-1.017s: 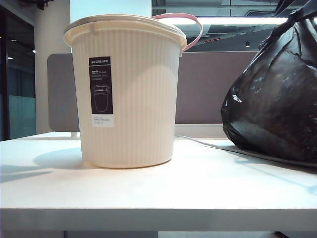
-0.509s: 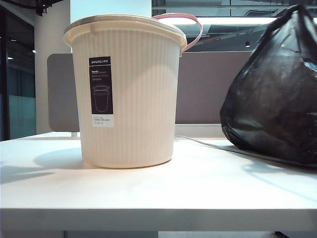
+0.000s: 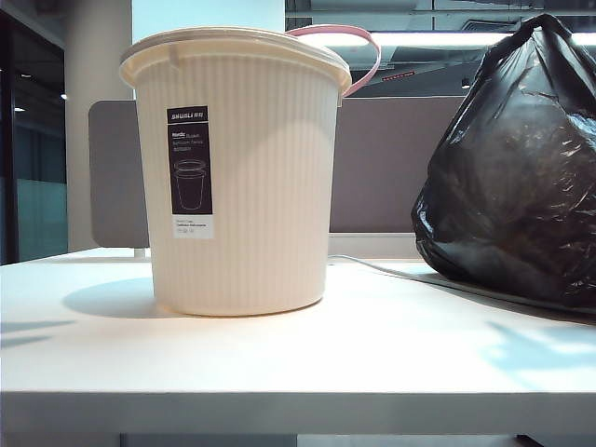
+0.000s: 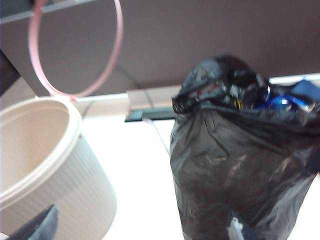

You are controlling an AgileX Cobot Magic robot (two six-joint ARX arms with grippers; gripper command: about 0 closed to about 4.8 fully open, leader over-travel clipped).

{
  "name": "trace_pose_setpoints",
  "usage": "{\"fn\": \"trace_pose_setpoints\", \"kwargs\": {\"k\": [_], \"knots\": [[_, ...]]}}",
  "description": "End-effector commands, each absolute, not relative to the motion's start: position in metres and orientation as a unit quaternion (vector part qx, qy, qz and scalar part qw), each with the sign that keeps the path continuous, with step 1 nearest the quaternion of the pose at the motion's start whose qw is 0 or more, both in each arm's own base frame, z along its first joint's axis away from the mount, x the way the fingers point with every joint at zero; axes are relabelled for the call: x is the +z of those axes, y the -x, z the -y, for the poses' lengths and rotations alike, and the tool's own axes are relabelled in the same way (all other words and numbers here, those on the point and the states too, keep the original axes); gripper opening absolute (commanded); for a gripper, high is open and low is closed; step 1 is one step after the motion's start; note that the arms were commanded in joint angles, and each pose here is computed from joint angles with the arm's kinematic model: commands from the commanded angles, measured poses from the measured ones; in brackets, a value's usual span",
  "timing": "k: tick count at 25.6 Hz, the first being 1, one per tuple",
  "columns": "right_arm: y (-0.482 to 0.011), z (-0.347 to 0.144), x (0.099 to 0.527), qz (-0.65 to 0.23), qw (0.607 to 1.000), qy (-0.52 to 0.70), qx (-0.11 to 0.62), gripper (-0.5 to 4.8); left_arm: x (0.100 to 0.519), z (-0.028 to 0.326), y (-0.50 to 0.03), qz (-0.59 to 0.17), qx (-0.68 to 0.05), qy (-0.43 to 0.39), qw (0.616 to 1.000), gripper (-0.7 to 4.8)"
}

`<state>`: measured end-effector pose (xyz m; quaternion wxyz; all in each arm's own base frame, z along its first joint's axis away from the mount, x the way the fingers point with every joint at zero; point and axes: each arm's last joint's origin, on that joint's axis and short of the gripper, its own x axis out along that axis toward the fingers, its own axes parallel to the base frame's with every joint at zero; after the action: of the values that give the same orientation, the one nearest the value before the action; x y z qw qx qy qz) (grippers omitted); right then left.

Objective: Open the ring lid of the trash can, pull out the black garbage bag inside, and place it on the table.

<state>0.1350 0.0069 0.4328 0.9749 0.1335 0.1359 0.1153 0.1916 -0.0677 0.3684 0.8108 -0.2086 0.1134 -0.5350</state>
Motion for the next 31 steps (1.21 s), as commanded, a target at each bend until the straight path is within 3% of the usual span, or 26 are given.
{"fn": "trace_pose_setpoints", "kwargs": {"k": [1,9,22,27,28,31], "knots": [[-0.111,-0.007,0.437,-0.1,0.979,-0.127,0.124,4.31,0.392,0.059,-0.157,-0.039,-0.528,0.187,0.827,2.77],[-0.06,-0.011,0.414,-0.042,0.978,-0.118,0.168,4.31,0.415,0.031,-0.052,0.107,-0.47,0.147,0.864,2.77],[-0.034,-0.011,0.351,-0.011,0.977,-0.114,0.181,4.23,0.383,0.008,0.023,0.134,-0.357,0.099,0.919,2.73],[-0.029,-0.011,0.331,0.012,0.974,-0.111,0.196,3.15,0.371,0.005,0.036,0.121,-0.345,0.084,0.927,2.68],[-0.026,-0.011,0.325,0.027,0.974,-0.109,0.197,2.61,0.367,0.003,0.041,0.119,-0.328,0.083,0.934,2.68],[-0.02,-0.011,0.317,0.05,0.973,-0.106,0.2,2.07,0.361,0.0,0.047,0.118,-0.304,0.087,0.941,2.68]]}}
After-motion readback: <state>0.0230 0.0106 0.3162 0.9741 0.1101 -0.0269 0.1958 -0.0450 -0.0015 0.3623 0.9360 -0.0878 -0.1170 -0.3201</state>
